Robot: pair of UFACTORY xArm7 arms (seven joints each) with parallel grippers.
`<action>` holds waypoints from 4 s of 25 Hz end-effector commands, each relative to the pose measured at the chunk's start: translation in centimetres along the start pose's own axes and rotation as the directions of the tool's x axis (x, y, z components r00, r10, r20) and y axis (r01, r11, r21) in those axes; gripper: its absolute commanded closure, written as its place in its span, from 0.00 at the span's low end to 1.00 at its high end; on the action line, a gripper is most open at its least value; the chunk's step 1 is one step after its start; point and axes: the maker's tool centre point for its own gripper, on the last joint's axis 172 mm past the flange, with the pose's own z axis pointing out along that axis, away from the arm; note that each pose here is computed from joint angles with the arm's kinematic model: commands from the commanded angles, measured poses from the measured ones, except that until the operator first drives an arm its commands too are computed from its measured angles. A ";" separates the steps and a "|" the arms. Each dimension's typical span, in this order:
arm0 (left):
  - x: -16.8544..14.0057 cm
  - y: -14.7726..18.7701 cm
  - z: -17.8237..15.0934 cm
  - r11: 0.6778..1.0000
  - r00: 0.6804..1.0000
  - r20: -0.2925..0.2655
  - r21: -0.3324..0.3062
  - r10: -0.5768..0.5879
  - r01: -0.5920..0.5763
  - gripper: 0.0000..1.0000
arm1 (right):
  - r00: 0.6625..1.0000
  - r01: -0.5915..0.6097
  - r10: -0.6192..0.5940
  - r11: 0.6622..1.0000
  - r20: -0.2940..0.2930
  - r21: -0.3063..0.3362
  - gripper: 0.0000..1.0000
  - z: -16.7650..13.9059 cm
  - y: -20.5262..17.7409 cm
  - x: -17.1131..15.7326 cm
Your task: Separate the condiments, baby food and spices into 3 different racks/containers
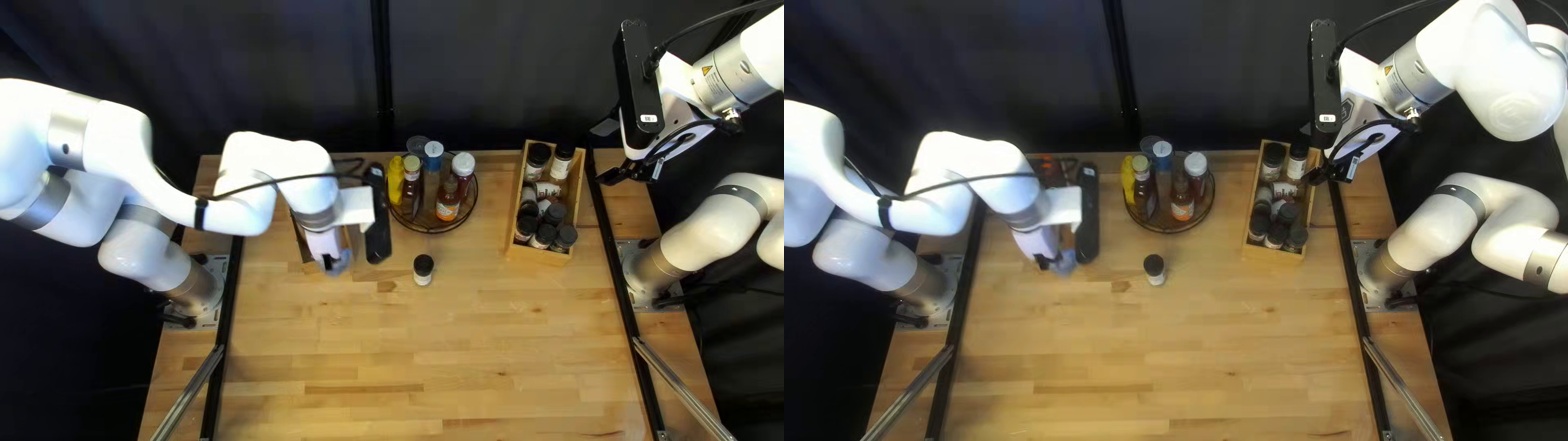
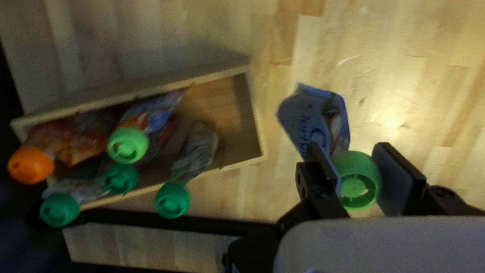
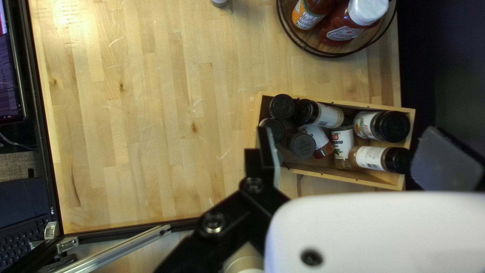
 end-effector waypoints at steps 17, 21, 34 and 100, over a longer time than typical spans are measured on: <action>0.4 -2.8 3.1 0.998 0.998 -0.014 0.019 -0.060 0.060 0.00 | 1.000 0.000 0.000 1.000 0.000 0.000 0.00 0.0 0.0 0.0; 1.4 -0.4 0.5 1.000 1.000 -0.022 0.019 -0.002 0.002 0.00 | 1.000 0.000 0.000 1.000 0.000 0.000 0.00 0.0 0.0 0.0; 1.7 1.9 -10.7 0.985 0.978 -0.122 -0.010 0.171 -0.173 0.00 | 1.000 0.000 0.000 1.000 0.000 0.000 0.00 0.0 0.0 0.0; -6.3 -1.6 -24.6 0.999 0.916 -0.400 -0.032 0.021 -0.036 0.00 | 0.997 0.061 -0.065 0.991 0.028 0.119 0.00 5.3 -3.1 5.3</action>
